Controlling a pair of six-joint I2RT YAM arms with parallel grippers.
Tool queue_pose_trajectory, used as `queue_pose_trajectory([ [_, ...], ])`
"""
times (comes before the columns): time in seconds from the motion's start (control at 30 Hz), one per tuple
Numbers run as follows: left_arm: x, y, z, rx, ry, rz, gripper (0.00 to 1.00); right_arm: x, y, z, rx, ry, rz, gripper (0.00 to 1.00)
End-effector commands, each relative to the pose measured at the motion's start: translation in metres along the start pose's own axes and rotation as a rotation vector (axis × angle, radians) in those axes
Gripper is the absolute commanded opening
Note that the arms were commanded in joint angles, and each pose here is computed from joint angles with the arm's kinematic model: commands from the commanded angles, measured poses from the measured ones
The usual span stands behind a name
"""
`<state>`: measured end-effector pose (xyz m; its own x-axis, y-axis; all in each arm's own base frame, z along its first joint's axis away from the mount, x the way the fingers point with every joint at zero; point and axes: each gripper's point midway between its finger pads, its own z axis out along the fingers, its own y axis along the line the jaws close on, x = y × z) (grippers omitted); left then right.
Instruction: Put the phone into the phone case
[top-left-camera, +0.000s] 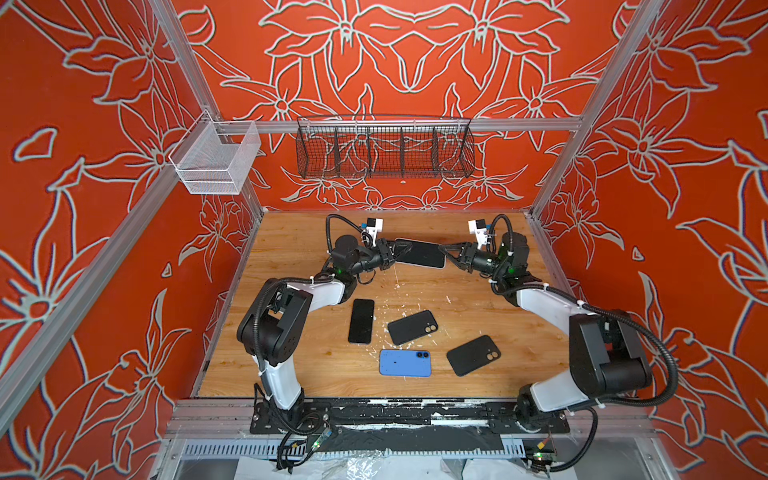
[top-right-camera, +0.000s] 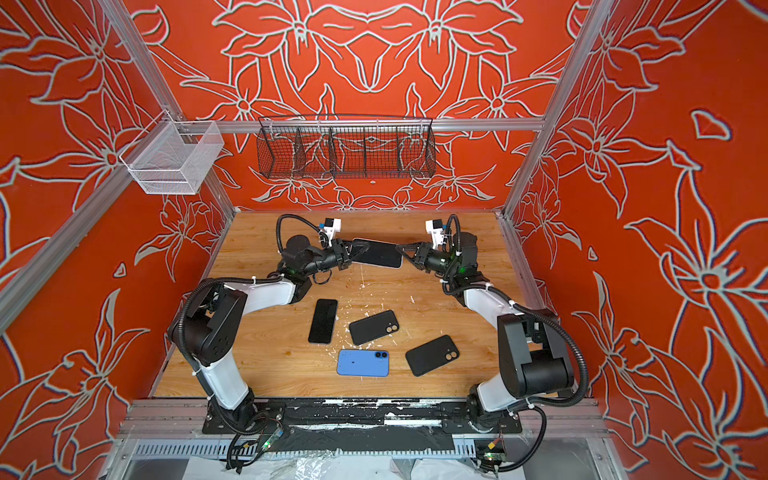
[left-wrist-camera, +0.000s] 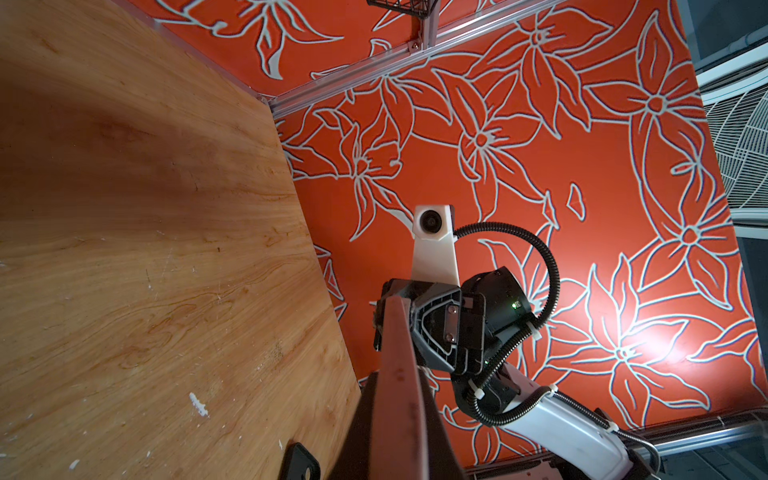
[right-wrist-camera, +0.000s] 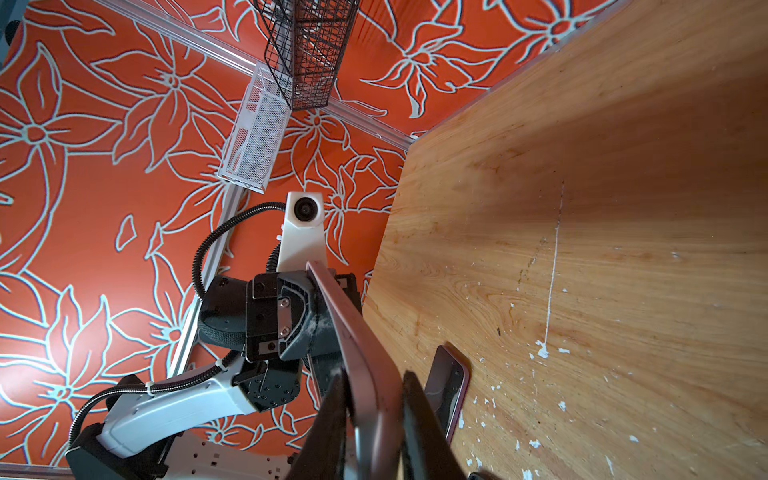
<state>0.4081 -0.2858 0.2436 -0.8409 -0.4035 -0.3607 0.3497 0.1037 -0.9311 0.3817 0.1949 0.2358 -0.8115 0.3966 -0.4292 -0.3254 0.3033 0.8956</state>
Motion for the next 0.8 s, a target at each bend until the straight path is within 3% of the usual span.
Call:
queue_pose_trajectory([
  [0.0,-0.001,-0.038,0.001,0.091,0.015,0.079,0.00,0.001,0.005,0.000,0.031,-0.012,-0.080,0.02],
  [0.23,0.007,-0.044,0.000,0.118,0.063,0.093,0.00,0.002,0.031,0.000,-0.063,0.031,-0.100,0.07],
  [0.37,0.008,-0.043,0.000,0.117,0.072,0.103,0.00,0.007,0.041,-0.004,-0.093,0.059,-0.106,0.29],
  [0.47,0.009,-0.040,0.001,0.107,0.081,0.104,0.00,0.013,0.045,-0.007,-0.097,0.081,-0.110,0.37],
  [0.63,0.011,-0.036,0.003,0.101,0.096,0.096,0.00,0.017,0.048,-0.009,-0.101,0.100,-0.113,0.35],
  [0.77,0.014,-0.036,0.004,0.099,0.114,0.097,0.00,0.019,0.046,-0.010,-0.076,0.107,-0.119,0.24],
])
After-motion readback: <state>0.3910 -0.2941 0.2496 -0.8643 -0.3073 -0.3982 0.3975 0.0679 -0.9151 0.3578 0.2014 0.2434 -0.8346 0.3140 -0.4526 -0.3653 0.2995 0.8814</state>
